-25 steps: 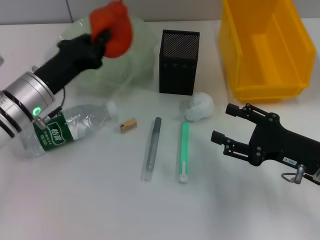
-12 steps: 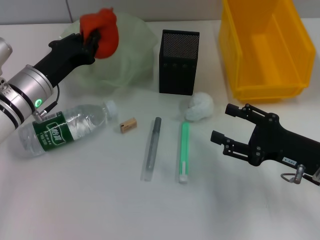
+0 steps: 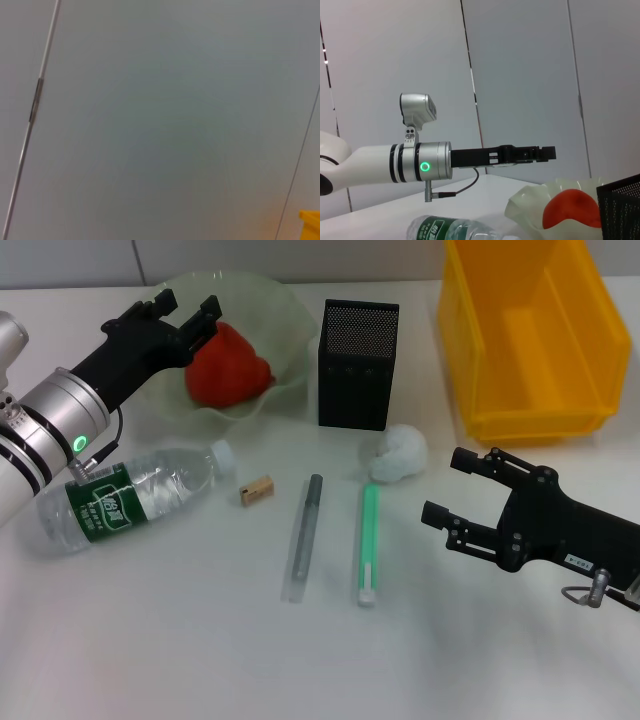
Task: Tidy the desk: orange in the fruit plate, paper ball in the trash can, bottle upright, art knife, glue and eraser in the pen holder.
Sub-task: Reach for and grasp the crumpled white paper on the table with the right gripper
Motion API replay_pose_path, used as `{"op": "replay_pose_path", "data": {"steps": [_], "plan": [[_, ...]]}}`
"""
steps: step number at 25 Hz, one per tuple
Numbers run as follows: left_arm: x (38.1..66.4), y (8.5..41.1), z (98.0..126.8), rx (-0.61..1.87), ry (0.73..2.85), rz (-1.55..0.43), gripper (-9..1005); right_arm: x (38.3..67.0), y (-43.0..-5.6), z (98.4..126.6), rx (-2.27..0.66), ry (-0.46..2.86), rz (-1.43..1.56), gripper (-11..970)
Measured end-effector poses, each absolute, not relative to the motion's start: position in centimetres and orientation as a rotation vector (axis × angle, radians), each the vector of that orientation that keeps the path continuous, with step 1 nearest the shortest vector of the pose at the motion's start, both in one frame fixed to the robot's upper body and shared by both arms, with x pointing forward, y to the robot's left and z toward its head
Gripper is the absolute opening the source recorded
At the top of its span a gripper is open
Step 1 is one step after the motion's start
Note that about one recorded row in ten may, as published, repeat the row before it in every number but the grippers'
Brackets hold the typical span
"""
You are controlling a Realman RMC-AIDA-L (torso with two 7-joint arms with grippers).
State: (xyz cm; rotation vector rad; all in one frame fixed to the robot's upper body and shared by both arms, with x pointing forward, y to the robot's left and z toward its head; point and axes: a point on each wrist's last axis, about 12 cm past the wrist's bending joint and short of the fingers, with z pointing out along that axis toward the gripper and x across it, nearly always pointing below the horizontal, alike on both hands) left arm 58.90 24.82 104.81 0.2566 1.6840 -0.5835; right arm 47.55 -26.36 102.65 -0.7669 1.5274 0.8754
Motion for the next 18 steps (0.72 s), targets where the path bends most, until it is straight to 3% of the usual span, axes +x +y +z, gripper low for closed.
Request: {"op": "replay_pose_path", "data": {"steps": [6, 11, 13, 18], "plan": [[58.7, 24.3, 105.4, 0.265, 1.646, -0.661, 629, 47.7, -26.4, 102.6, -0.767, 1.535, 0.868, 783], [57.0, 23.9, 106.7, 0.34, 1.556, -0.89, 749, 47.7, -26.4, 102.6, -0.769, 1.536, 0.865, 783], [54.9, 24.2, 107.4, 0.47, 1.51, -1.029, 829, 47.9, -26.5, 102.7, -0.767, 1.538, 0.868, 784], [51.7, 25.6, 107.5, 0.633, 1.473, -1.154, 828, 48.3, -26.8, 103.2, -0.757, 1.541, 0.89, 784]]}}
